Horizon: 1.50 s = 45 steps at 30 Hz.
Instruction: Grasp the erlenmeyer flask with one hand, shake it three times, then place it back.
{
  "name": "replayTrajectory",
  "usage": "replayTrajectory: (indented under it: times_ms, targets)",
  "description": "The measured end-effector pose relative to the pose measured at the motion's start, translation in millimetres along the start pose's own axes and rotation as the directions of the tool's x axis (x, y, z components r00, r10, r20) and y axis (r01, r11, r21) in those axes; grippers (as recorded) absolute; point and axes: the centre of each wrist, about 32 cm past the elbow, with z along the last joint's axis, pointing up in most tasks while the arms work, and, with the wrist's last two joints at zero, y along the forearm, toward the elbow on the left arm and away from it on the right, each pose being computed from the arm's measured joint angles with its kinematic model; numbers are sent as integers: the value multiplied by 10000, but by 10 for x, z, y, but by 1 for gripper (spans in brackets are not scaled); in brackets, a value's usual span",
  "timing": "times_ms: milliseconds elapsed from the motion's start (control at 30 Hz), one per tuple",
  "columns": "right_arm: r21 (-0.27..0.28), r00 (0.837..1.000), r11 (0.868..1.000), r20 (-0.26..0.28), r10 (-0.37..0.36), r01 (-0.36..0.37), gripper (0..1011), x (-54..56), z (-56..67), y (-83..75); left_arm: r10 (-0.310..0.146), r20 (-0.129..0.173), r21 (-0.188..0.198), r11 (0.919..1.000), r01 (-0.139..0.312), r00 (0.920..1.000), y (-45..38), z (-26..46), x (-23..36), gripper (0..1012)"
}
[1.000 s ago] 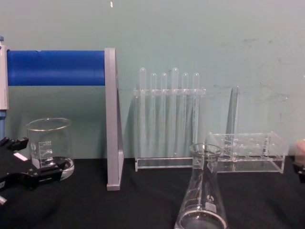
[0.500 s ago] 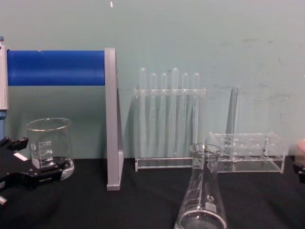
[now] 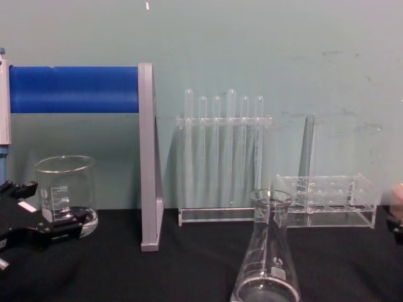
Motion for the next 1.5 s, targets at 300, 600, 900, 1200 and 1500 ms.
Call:
replayTrajectory:
  times_ms: [300, 600, 900, 1200, 1500]
  targets:
    - [-76, 9970, 9990, -642, 435, -441, 1003, -60, -15, -32, 0, 0, -1, 10000, 0, 10000, 0, 0, 0, 1001]
    - [145, 9756, 9905, -1717, 1369, -1365, 1002, -165, 19, -110, 0, 0, 0, 10000, 0, 10000, 0, 0, 0, 1001]
    - [768, 9323, 9669, -2567, 2548, -2432, 1002, -271, 96, -204, 0, 0, 0, 10000, 0, 10000, 0, 0, 0, 1001]
    - [1160, 8980, 9396, -2766, 3421, -3222, 1002, -378, 154, -236, 0, 0, 0, 10000, 0, 10000, 0, 0, 0, 1001]
    - [1380, 8725, 9153, -2771, 4024, -3783, 1002, -482, 197, -197, 0, 0, 0, 10000, 0, 10000, 0, 0, 0, 1001]
